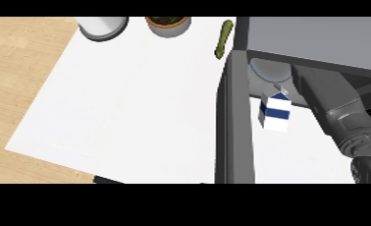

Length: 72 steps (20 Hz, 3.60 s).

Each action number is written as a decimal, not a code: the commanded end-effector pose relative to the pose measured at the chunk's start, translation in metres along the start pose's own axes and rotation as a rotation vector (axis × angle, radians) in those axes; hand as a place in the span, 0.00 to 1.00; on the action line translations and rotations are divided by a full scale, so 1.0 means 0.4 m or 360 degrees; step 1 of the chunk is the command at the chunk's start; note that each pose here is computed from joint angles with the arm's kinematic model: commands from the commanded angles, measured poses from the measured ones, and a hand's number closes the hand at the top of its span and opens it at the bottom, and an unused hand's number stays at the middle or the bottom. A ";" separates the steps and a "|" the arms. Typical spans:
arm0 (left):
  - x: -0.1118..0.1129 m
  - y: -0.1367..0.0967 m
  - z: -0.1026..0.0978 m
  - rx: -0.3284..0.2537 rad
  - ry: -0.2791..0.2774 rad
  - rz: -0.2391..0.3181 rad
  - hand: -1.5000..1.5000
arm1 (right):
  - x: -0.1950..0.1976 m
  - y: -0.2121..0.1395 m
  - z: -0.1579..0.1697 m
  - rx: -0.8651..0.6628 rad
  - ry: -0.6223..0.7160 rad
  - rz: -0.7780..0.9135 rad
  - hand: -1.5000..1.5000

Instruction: Pick up the milk, place it into the microwave and close the microwave

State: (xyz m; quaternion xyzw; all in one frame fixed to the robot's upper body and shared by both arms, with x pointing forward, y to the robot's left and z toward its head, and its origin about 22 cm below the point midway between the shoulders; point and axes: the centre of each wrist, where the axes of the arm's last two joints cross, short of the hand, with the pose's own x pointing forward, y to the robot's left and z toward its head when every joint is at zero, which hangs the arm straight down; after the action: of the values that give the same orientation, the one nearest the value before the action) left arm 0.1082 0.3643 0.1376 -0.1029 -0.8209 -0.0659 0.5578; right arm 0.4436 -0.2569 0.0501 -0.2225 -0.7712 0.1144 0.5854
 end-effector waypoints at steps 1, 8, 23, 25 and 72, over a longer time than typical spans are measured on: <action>-0.013 -0.001 -0.010 0.0005 0.0026 0.0026 0.00 | 0.109 0.096 -0.044 0.0045 -0.0047 0.0048 0.00; -0.021 -0.005 -0.009 -0.0053 0.0091 0.0021 0.00 | 0.162 0.117 -0.067 0.0031 -0.0147 -0.0024 0.00; -0.089 -0.037 0.016 -0.0039 0.0143 0.0096 0.00 | 0.071 0.060 -0.032 -0.0028 -0.0113 -0.0046 0.00; -0.115 -0.042 0.005 -0.0100 0.0148 0.0136 0.00 | 0.085 0.055 -0.044 -0.0036 -0.0108 -0.0086 0.00; -0.496 -0.404 -0.263 -0.0857 0.0410 -0.0139 1.00 | -0.362 -0.233 0.739 0.0309 0.0099 -0.0871 0.00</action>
State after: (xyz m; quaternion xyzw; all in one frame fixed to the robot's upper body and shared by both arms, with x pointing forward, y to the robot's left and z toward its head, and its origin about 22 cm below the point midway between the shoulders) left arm 0.2269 0.1883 0.0020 -0.2033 -0.6978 -0.3017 0.6170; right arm 0.2003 -0.3528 -0.1338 0.0113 -0.7533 0.0159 0.6574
